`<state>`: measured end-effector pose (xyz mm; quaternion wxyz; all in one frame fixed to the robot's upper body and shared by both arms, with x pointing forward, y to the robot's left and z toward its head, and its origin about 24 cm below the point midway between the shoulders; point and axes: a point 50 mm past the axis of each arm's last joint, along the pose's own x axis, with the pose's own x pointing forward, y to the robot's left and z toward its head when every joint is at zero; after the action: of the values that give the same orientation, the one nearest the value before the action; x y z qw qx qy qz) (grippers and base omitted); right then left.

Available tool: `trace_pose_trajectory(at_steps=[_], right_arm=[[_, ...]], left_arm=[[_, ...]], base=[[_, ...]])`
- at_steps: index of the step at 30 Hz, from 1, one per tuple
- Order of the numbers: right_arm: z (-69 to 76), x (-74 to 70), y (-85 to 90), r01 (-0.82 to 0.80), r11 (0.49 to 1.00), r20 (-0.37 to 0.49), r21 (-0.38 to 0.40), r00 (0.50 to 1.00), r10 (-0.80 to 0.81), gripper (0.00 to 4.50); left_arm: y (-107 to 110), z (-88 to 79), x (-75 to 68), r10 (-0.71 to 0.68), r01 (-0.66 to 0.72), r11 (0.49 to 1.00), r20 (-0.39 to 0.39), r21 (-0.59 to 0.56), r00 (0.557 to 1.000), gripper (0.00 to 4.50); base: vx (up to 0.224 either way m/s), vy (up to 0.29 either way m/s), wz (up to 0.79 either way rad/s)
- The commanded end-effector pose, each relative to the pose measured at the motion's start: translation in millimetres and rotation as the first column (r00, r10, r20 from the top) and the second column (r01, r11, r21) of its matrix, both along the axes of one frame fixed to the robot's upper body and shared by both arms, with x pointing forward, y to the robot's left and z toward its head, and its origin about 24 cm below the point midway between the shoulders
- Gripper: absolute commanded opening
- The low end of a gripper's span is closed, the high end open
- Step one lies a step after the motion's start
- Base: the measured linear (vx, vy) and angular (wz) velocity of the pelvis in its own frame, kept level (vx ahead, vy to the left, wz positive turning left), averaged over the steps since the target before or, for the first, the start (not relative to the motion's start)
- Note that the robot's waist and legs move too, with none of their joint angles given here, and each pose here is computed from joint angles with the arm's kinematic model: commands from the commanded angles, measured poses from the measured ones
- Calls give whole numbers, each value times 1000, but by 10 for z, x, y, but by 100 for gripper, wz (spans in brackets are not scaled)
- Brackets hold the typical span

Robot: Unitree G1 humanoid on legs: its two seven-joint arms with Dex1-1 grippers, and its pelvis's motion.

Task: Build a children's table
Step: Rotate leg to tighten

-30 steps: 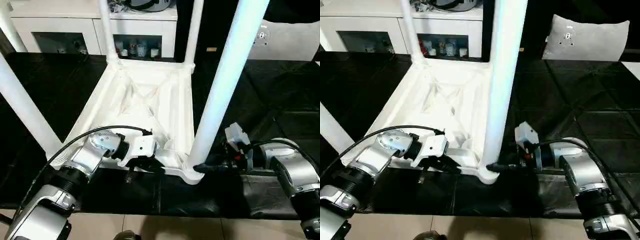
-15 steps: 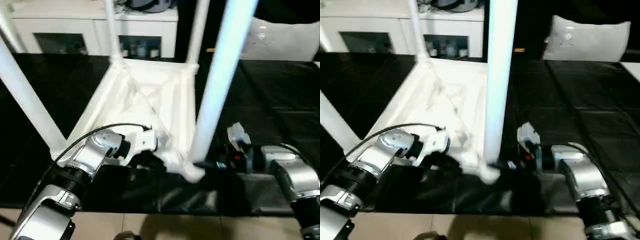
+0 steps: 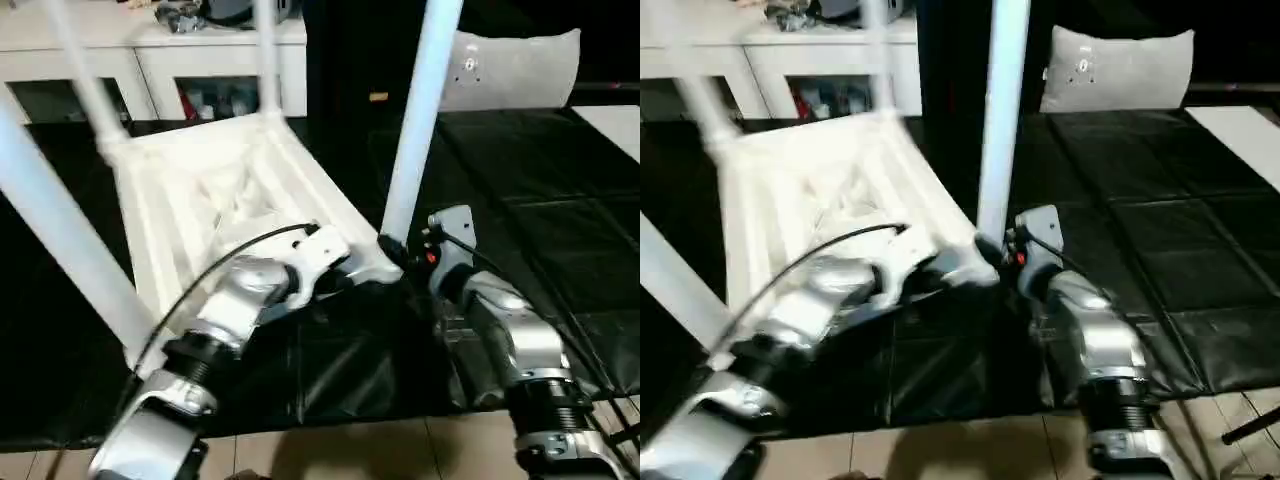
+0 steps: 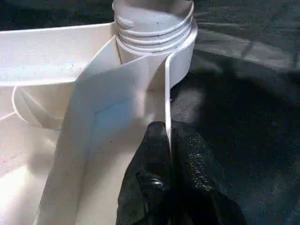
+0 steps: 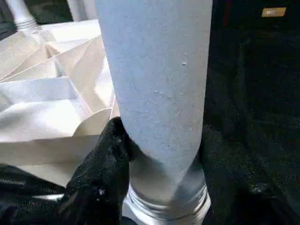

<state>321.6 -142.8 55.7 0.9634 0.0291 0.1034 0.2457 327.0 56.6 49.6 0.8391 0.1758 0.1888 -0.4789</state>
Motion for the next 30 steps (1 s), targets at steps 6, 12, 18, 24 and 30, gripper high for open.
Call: trace_pose_trajectory(at_steps=[6, 12, 18, 24, 30], right_arm=[[26, -100, 64, -180, 983, 36, 37, 983, 178, 308], [71, -190, -159, -315, 947, 50, -61, 947, 318, 350], [173, -275, -490, -459, 873, 3, -163, 885, 466, 372], [236, -380, -571, -641, 751, -45, -160, 765, 643, 372], [216, -413, -546, -730, 672, -76, -121, 682, 727, 334]], left_arm=[[-136, 38, -56, -91, 91, 996, 37, 4, 995, 0], [28, -7, -65, -137, 135, 990, 45, 43, 990, 0], [266, -65, -145, -288, 284, 953, 24, 100, 957, 0], [424, -82, -315, -512, 512, 847, -41, 143, 858, 0], [516, -43, -394, -644, 649, 745, -91, 151, 760, 0]], base=[[0, 0, 0], [0, 0, 0], [0, 0, 0], [0, 0, 0], [0, 0, 0]])
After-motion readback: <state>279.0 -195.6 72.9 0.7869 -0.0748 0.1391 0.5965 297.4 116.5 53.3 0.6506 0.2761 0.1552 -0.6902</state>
